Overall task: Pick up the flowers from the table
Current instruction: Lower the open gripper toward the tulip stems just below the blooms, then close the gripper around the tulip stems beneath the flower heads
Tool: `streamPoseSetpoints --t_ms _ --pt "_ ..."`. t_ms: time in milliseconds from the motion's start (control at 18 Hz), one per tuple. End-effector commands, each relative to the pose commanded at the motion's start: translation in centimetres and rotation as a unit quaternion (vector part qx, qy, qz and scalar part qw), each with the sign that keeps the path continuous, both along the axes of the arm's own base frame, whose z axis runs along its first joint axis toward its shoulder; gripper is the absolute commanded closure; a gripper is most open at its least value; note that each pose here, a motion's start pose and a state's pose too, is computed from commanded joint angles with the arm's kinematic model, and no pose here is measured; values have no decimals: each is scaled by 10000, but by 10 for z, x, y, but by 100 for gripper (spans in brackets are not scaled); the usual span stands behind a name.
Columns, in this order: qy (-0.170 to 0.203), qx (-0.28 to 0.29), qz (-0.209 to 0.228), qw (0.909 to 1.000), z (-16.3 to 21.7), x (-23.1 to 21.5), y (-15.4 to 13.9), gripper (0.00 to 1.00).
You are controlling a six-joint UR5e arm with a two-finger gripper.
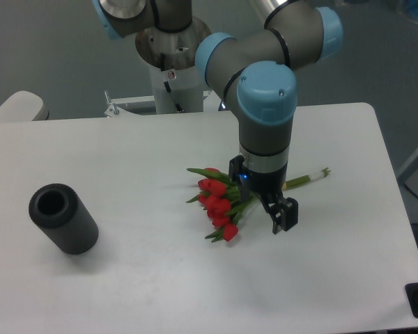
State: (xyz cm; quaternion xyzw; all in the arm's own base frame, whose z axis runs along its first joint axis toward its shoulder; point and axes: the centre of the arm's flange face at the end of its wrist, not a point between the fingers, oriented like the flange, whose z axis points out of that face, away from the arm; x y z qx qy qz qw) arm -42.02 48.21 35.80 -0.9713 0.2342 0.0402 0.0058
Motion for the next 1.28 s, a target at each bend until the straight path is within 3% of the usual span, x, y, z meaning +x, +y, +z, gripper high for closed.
streamPoseSetpoints --t_ms 444,611,778,1056,1278 --pt "-425 -388 24 9983 -57 5 -34 0" --pt "-209 -978 -277 9946 -72 3 -46 0" --pt "-334 -1222 -469 9908 -97 4 -52 0" --pt "-79 -1072 -513 9929 -123 11 -58 0" --pt "-132 -1023 -463 9936 -131 12 -58 0"
